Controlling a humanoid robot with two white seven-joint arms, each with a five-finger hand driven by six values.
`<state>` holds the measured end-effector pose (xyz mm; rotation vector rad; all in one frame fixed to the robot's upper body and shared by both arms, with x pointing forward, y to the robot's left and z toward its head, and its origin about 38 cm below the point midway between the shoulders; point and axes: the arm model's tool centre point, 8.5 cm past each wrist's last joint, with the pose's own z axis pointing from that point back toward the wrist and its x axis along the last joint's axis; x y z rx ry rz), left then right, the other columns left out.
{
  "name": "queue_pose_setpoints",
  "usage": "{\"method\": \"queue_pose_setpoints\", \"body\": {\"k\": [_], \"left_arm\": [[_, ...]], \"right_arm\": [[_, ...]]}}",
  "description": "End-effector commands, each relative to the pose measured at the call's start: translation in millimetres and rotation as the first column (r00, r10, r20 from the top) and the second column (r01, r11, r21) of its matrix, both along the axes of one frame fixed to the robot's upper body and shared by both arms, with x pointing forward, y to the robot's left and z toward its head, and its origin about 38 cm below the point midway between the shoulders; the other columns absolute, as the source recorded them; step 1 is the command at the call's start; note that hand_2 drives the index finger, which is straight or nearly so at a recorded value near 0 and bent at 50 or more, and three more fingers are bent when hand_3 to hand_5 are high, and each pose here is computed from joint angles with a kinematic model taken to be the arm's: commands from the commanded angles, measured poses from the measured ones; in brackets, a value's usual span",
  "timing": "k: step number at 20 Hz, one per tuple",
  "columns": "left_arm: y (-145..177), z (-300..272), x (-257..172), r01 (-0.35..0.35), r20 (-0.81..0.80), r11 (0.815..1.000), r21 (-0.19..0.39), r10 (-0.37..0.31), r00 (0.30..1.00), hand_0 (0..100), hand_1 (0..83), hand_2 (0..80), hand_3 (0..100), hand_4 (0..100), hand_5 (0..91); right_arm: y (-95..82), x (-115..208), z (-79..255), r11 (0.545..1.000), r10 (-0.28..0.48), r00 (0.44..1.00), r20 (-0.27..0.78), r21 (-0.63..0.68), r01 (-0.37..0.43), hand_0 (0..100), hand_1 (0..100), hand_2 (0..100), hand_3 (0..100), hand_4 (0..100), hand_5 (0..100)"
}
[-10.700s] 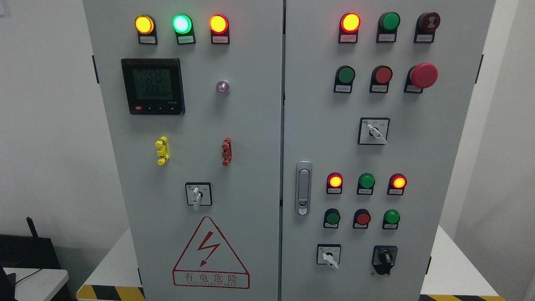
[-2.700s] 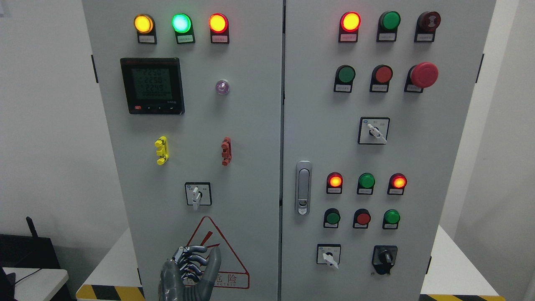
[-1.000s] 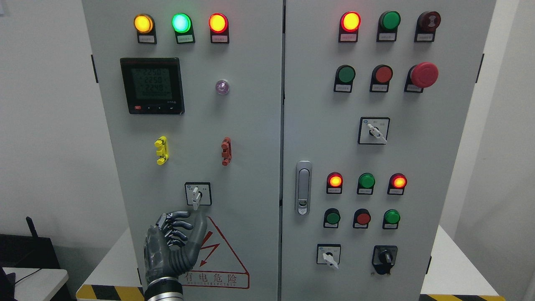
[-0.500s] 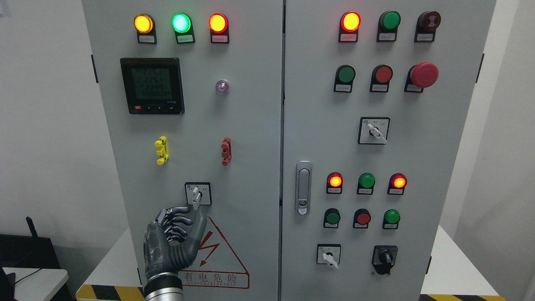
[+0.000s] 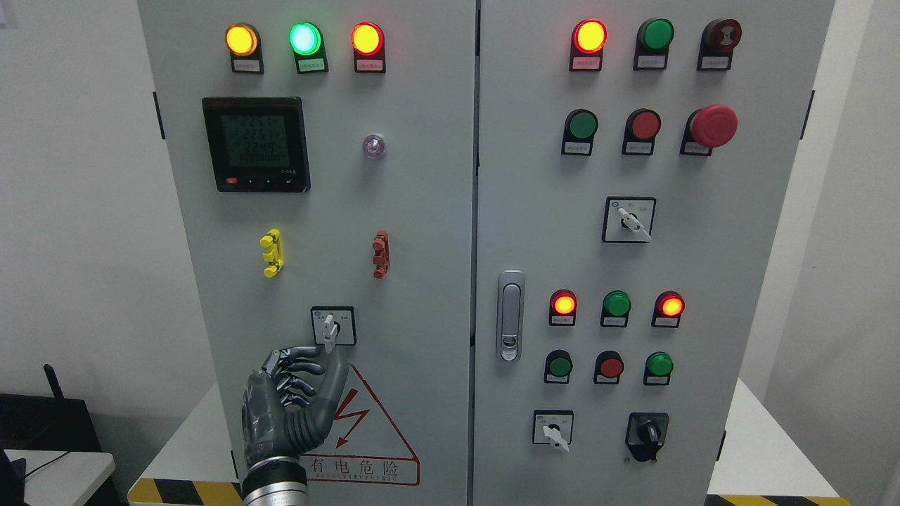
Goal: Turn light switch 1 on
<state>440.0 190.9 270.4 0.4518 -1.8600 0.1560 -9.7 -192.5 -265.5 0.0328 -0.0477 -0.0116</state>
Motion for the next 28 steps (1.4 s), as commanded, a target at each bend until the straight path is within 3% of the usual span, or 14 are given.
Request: {"method": "queue_pose_setpoints", "body": {"k": [1, 28], "left_arm": [[0.2, 5.9, 1.2, 0.002, 0.006, 1.000, 0.000, -0.002, 1.000, 16, 50.9, 45.5, 66, 80, 75.3], [-0.3, 15.6, 3.8, 0.029, -0.001, 1.000, 0.006, -0.029, 1.000, 20, 51.0, 48.8, 68, 83, 77.6]], "right_arm": [[0.9, -0.5, 0.0, 1.000, -0.006, 1.000, -0.001, 0.003, 0.006, 12, 39, 0, 0, 0, 0], [1.0, 0.1, 0.0, 1.000, -0.006, 1.000, 0.000, 0.003, 0.006, 12, 39, 0, 0, 0, 0]]}}
